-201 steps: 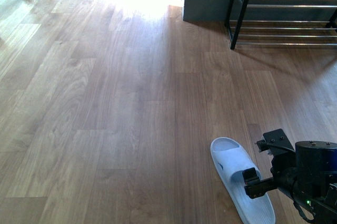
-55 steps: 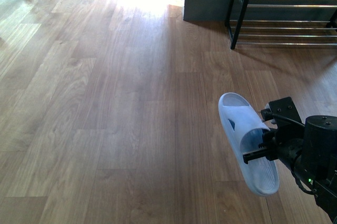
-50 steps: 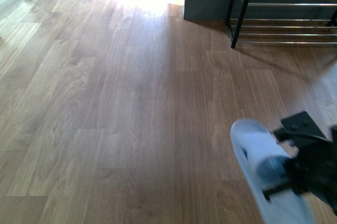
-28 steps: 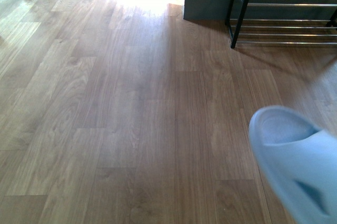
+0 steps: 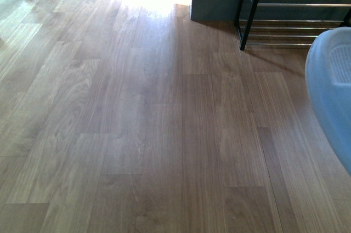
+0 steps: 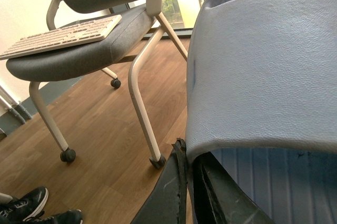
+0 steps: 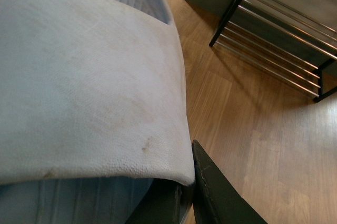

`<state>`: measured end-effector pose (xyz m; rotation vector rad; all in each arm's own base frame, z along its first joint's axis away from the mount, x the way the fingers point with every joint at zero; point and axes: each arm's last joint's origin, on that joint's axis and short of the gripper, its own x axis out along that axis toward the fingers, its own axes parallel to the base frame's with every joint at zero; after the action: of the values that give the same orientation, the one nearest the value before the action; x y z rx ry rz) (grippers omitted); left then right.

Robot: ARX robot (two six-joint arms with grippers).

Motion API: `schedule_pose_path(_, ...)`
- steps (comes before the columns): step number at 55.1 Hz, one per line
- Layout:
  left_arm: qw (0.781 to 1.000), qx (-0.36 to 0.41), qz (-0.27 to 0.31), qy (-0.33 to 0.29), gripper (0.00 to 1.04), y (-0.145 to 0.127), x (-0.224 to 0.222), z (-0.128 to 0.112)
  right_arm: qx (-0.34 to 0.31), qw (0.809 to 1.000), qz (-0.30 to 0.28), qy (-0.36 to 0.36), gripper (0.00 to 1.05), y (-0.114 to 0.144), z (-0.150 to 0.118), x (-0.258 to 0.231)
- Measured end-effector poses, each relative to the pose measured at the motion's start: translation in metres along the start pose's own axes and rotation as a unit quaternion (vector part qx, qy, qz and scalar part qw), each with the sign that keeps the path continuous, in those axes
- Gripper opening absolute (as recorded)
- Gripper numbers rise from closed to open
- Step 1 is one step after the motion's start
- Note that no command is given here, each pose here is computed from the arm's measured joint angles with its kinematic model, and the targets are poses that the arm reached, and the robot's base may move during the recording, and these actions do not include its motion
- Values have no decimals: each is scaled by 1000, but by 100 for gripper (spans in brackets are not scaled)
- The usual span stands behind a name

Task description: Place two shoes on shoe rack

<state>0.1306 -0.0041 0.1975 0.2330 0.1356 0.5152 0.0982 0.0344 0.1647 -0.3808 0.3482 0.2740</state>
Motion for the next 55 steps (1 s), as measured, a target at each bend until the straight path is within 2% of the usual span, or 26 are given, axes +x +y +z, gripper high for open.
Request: schedule_pose_path(55,1000,0,0,0,2,0,0,0,0,1000,0,0,2,0,0,0)
